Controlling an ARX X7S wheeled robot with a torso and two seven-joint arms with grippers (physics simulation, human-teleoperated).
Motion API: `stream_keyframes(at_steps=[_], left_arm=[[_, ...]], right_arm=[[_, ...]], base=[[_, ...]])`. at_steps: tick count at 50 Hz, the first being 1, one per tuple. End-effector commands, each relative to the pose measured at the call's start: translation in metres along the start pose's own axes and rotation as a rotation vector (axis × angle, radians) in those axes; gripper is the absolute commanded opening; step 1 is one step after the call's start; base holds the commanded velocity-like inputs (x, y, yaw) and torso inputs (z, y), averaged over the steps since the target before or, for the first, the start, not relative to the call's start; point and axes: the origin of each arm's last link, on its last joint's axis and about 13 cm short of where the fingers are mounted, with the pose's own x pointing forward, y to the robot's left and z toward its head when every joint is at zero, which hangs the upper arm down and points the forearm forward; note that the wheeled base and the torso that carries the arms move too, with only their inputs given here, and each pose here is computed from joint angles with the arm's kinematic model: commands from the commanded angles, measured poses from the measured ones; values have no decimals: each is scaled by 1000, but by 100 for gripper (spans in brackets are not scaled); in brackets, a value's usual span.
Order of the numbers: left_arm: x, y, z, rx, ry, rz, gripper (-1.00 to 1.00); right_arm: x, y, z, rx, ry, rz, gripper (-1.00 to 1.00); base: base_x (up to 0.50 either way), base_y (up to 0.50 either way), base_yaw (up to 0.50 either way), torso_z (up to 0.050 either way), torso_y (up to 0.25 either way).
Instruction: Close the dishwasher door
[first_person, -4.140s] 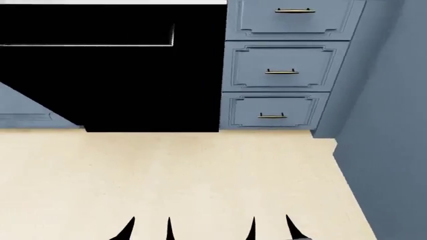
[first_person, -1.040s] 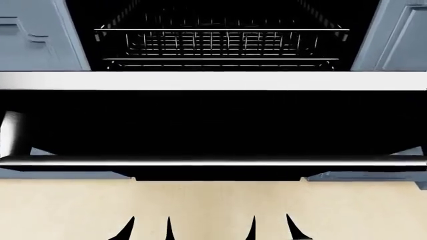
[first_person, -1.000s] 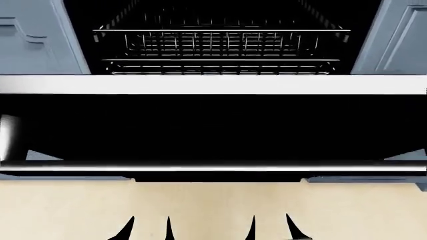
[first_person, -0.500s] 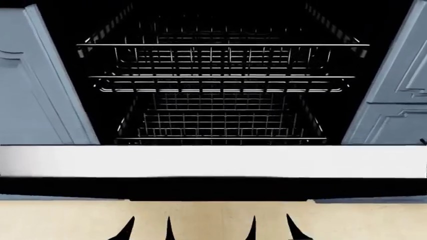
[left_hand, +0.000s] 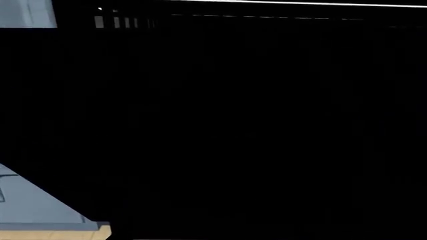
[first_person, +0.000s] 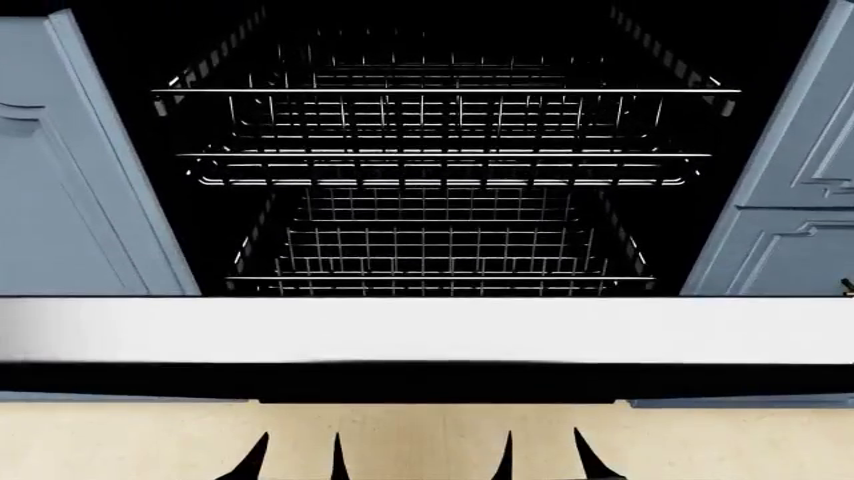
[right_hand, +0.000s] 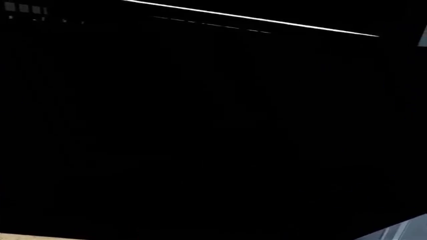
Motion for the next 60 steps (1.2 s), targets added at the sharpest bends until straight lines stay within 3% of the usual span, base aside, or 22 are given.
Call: stream_keyframes(at_steps=[1, 32, 60], left_arm=[[1, 0, 1, 17, -5, 6, 100], [17, 0, 10, 38, -50, 36, 100], [52, -3, 32, 46, -123, 45, 100]], right_arm=[[1, 0, 0, 2, 4, -9, 100], [16, -3, 7, -7, -20, -24, 100], [47, -10, 25, 8, -92, -54, 100]], base=[[0, 0, 0, 0, 0], [0, 0, 0, 0, 0], [0, 0, 0, 0, 1]])
